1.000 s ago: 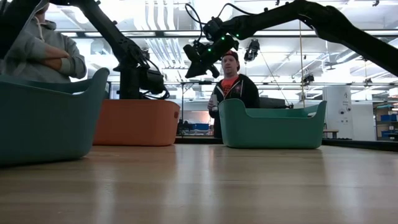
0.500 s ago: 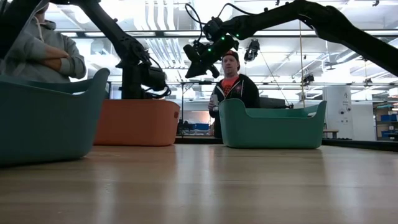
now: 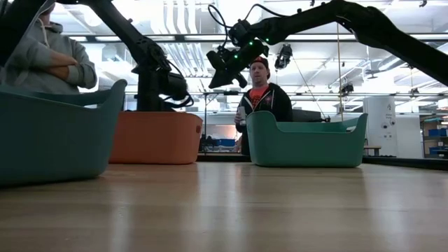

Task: Sort silverware by color (type)
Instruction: Adjust the black forks in the orange bin

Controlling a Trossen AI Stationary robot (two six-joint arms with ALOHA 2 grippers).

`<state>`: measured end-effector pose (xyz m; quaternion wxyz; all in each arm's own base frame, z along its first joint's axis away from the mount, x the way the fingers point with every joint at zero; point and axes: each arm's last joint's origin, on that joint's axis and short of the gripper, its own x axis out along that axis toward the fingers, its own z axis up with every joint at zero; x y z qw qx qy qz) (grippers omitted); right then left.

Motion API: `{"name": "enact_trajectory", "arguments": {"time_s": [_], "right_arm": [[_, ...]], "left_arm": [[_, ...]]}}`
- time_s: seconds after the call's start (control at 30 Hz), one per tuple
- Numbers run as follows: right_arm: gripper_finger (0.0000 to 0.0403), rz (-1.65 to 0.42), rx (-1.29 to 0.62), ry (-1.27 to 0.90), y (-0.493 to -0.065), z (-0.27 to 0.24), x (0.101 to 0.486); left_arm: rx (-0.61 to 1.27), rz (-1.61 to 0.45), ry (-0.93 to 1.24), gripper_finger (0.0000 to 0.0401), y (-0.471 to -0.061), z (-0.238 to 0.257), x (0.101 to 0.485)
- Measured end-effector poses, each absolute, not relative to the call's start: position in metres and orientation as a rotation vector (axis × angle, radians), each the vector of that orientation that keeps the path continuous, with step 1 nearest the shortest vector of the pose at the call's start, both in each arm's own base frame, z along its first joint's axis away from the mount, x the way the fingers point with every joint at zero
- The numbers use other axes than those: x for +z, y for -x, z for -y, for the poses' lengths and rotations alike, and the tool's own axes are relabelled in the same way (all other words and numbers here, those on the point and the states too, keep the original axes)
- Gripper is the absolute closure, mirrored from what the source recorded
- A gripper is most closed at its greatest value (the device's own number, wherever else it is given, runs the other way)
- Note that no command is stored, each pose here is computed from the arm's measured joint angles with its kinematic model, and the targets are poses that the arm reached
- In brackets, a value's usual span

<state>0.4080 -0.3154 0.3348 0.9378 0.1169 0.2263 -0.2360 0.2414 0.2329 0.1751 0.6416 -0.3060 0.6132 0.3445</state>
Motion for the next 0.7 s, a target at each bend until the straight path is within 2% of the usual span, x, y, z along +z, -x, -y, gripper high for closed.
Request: {"name": "enact_trajectory", "arguments": {"time_s": [0.2, 0.53, 0.7], "right_arm": [[0.0394, -0.462, -0.482, -0.236, -0.408, 0.3154, 0.3348], [0.0394, -0.463, -0.481, -0.233, -0.4081, 0.3154, 0.3347], [0.0394, -0.462, -0.481, -0.233, -0.4082, 0.3155, 0.3347]], "left_arm": [[0.808, -1.375, 0.696, 0.0383, -0.2424, -0.2343, 0.1758], [0.826, -1.36, 0.676, 0.0299, -0.2432, -0.2357, 0.1754], [0.826, -1.357, 0.675, 0.027, -0.2434, -0.236, 0.1754]]}}
